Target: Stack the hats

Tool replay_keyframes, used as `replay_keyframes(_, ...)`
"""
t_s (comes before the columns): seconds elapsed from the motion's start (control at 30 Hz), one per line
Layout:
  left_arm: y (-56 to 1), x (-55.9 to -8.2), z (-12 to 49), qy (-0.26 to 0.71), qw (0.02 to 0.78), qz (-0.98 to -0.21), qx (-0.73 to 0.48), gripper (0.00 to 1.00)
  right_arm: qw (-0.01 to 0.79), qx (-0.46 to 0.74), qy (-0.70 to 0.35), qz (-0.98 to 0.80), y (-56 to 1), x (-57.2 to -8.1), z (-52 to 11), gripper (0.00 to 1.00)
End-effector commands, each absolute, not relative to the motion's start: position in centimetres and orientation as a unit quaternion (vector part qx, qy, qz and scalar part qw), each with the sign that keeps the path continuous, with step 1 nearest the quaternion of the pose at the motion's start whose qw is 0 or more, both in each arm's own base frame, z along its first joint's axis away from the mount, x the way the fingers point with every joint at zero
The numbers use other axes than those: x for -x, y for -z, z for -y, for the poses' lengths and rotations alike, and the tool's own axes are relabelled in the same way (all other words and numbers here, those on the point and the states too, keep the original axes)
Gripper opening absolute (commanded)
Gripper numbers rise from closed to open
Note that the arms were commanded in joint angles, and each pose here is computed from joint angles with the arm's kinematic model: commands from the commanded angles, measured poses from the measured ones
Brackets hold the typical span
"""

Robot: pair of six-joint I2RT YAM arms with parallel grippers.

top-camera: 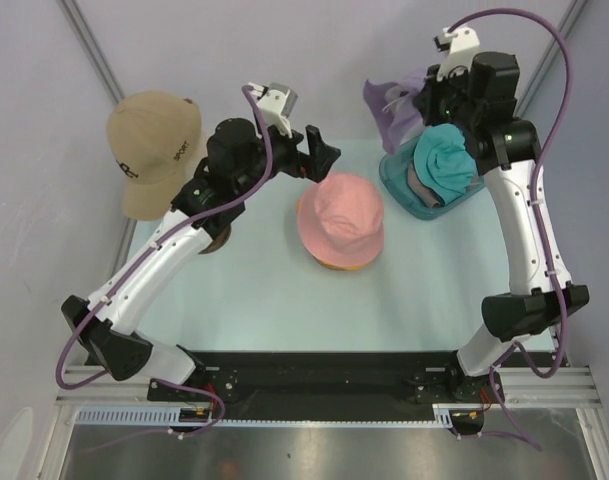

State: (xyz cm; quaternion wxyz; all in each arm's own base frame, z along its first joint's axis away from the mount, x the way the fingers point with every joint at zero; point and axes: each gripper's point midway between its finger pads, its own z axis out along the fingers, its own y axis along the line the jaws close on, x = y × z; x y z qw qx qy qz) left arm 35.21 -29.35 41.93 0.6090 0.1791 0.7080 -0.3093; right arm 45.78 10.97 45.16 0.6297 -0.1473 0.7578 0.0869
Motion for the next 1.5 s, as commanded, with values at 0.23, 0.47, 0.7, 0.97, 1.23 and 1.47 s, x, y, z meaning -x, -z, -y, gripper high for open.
replay_keyframes(0.23,-47.3,-33.7,33.4,0.272,0.677,-0.616,-0.295,1.00,0.631,0.268,-0.232,-0.690,-50.3,-34.3,-17.7,0.00)
replay_keyframes(0.47,-48.8,-33.9,32.9,0.214,0.717,-0.595,-0.293,1.00,0.613,0.296,-0.284,-0.675,-51.0,-31.1,-18.9,0.00)
replay_keyframes(0.7,-51.6,-33.0,32.3,0.191,0.755,-0.554,-0.295,1.00,0.616,0.305,-0.294,-0.664,-51.9,-29.9,-19.1,0.00)
replay_keyframes(0.97,-52.6,-29.8,33.8,0.235,0.748,-0.506,-0.359,0.99,0.619,0.313,-0.304,-0.653,-52.5,-29.2,-19.3,0.00)
replay_keyframes(1.23,-51.3,-29.9,35.3,0.250,0.725,-0.514,-0.385,0.50,0.621,0.321,-0.306,-0.646,-52.9,-29.3,-19.5,0.00)
replay_keyframes(1.47,-52.2,-33.1,35.7,0.209,0.748,-0.526,-0.346,0.00,0.658,0.216,-0.178,-0.699,-52.2,-34.0,-15.0,0.04)
